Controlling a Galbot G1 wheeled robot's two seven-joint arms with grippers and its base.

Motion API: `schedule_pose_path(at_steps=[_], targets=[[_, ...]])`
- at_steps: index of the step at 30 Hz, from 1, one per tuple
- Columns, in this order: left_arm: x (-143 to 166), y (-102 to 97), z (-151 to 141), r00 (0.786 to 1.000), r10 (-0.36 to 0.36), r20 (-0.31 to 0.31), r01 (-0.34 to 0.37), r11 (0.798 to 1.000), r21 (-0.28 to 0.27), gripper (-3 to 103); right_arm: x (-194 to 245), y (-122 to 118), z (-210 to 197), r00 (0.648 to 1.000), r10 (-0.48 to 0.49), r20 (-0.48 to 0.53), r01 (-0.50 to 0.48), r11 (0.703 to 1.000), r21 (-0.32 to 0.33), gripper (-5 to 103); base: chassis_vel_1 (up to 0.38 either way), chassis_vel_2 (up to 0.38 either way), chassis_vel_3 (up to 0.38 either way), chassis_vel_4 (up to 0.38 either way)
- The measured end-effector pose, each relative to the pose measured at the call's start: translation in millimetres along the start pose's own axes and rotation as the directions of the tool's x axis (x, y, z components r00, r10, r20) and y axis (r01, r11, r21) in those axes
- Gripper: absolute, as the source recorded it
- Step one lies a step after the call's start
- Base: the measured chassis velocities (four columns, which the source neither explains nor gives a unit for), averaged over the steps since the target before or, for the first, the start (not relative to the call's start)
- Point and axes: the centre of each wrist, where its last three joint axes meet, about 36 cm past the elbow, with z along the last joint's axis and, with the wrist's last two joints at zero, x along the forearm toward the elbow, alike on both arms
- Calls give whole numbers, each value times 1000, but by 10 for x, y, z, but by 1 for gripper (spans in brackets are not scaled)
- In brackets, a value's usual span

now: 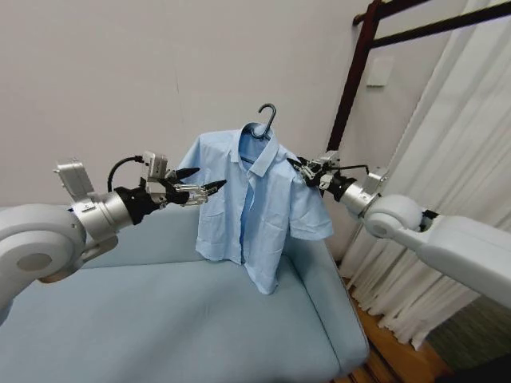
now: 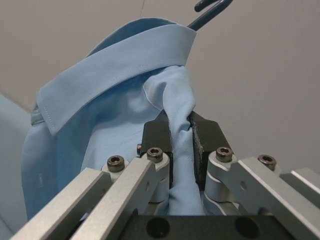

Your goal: Pick up the clothes from the sofa and hang them on the clothes hanger.

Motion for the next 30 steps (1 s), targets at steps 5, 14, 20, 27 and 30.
schedule_pose_path(at_steps=[5, 14, 20, 27, 30], targets=[[-5, -12, 0, 1000, 7, 2, -7, 1000, 5, 100, 84, 135, 217, 1000, 19, 4, -19, 1000, -18, 9, 0, 0, 0, 0], [-4, -9, -6, 1000, 9, 6, -9, 1000, 6, 100, 263, 440, 689, 997, 71, 13, -71, 996, -55, 9, 0, 0, 0, 0], [-5, 8, -12, 1000, 9, 10, -9, 1000, 9, 100, 420, 659, 798, 990, 133, 40, -130, 989, -73, 9, 0, 0, 0, 0], [-5, 45, -35, 1000, 12, 12, -12, 1000, 10, 100, 796, 884, 823, 972, 233, -42, -236, 969, -79, 9, 0, 0, 0, 0], [-10, 50, -31, 1000, 13, 13, -13, 1000, 14, 100, 870, 939, 754, 966, 251, -66, -256, 964, -70, 9, 0, 0, 0, 0]])
